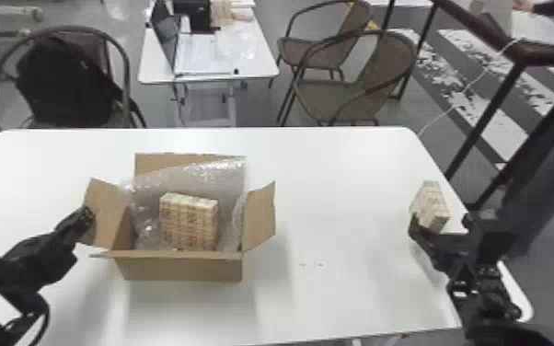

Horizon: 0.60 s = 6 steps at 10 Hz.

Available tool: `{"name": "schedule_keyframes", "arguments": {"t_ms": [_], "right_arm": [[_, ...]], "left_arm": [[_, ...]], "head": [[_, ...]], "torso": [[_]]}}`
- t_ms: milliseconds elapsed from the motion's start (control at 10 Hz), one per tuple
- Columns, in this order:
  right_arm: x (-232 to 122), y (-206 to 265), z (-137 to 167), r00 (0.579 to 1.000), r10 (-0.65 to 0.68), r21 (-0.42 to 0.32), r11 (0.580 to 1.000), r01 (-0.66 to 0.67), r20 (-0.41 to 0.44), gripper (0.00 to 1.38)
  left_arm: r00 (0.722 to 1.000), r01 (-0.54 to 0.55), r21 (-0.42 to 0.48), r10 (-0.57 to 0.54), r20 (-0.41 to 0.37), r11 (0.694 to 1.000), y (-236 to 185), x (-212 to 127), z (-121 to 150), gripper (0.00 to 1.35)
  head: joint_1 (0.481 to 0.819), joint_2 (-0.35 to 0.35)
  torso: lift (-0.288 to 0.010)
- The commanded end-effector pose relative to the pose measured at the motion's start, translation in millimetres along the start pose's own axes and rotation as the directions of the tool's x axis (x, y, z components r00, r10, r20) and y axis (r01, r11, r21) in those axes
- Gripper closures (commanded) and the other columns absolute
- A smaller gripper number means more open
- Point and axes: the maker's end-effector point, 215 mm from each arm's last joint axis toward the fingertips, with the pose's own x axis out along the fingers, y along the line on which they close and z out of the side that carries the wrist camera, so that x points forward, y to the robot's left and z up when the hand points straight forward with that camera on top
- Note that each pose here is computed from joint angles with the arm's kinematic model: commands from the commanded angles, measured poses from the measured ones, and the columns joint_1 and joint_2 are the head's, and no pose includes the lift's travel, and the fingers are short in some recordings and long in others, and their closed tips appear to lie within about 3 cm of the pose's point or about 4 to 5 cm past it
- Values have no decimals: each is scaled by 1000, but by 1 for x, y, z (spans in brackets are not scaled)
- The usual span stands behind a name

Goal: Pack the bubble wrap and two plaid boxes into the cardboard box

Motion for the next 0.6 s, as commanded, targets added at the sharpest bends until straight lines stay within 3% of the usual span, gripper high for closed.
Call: {"name": "schedule_keyframes", "arguments": {"t_ms": [0,100,200,300,500], "right_arm": [[4,1,-11,1000,-2,18,1000,2,-20,193],[9,4,-9,1000,5,13,1000,-5,-18,283],[12,8,-6,1000,9,18,1000,-9,-12,677],[12,11,-6,1000,6,31,1000,-6,-11,941],[8,13,-8,1000,6,44,999,-5,-10,987]], "left_arm": [[1000,0,-3,0,1,1000,0,0,0,1222],[1000,1,-2,-1,2,1000,-1,0,0,1222],[1000,4,-2,-4,1,1000,-2,1,0,1222],[1000,2,-2,-2,2,1000,-1,0,0,1222],[1000,1,-2,-1,3,1000,0,0,1,1222]], "head": [[695,-92],[695,-92],[695,-92],[695,-89],[695,-82]], "torso": [[-107],[-107],[-107],[-107],[-107]]}}
